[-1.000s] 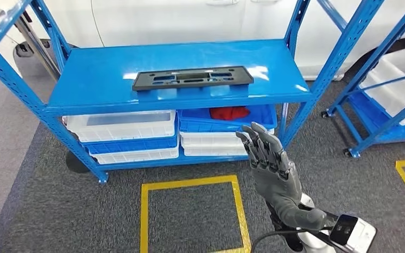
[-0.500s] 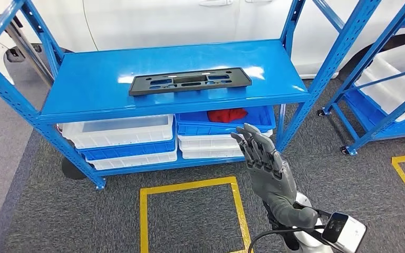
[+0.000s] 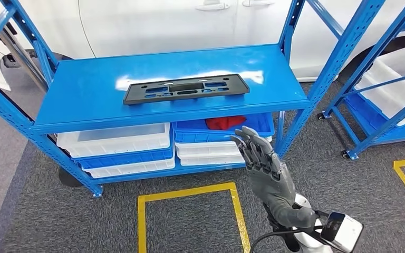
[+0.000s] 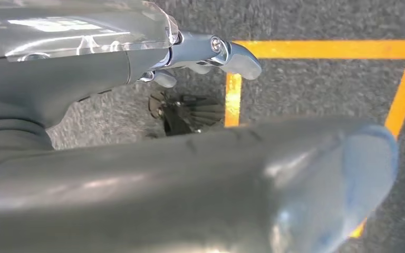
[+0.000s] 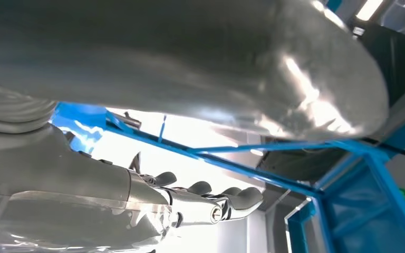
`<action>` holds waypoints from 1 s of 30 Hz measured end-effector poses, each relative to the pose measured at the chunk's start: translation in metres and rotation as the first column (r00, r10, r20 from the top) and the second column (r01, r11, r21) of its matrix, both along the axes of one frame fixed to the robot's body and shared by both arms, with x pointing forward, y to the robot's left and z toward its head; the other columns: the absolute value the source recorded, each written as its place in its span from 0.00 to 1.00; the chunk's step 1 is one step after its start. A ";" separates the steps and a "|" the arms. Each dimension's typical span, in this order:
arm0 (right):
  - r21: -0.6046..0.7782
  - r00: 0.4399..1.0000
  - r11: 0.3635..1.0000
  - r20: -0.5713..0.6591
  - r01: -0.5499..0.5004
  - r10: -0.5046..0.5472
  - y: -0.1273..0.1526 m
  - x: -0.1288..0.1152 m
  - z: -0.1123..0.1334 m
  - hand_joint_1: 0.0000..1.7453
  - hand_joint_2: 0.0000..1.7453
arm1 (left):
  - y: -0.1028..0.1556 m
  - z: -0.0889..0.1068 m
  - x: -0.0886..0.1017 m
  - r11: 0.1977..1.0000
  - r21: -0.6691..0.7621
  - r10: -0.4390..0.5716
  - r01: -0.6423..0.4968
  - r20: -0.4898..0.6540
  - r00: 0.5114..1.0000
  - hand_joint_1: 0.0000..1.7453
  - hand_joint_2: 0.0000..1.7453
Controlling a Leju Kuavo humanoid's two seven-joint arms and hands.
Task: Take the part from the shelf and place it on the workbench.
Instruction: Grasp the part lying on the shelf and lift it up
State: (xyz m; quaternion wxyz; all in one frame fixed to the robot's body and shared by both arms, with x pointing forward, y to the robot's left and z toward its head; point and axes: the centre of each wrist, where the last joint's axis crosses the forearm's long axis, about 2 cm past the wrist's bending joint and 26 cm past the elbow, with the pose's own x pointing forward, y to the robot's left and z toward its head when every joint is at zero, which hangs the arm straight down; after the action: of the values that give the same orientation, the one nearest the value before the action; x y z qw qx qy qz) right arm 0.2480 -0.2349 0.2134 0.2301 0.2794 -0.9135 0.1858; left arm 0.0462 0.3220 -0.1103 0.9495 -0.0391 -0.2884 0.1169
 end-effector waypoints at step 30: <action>-0.092 0.995 0.992 -0.059 -0.087 0.082 0.025 0.021 -0.017 0.00 0.00 | 0.001 0.000 0.004 1.000 0.006 -0.017 0.017 0.006 1.000 0.00 0.00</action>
State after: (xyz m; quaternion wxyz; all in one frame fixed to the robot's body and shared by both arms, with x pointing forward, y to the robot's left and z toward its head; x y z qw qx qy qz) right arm 0.2686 -0.2098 0.1966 0.2600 0.3116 -0.8844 0.2305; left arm 0.0498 0.3228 -0.1099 0.9497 -0.0390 -0.2912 0.1080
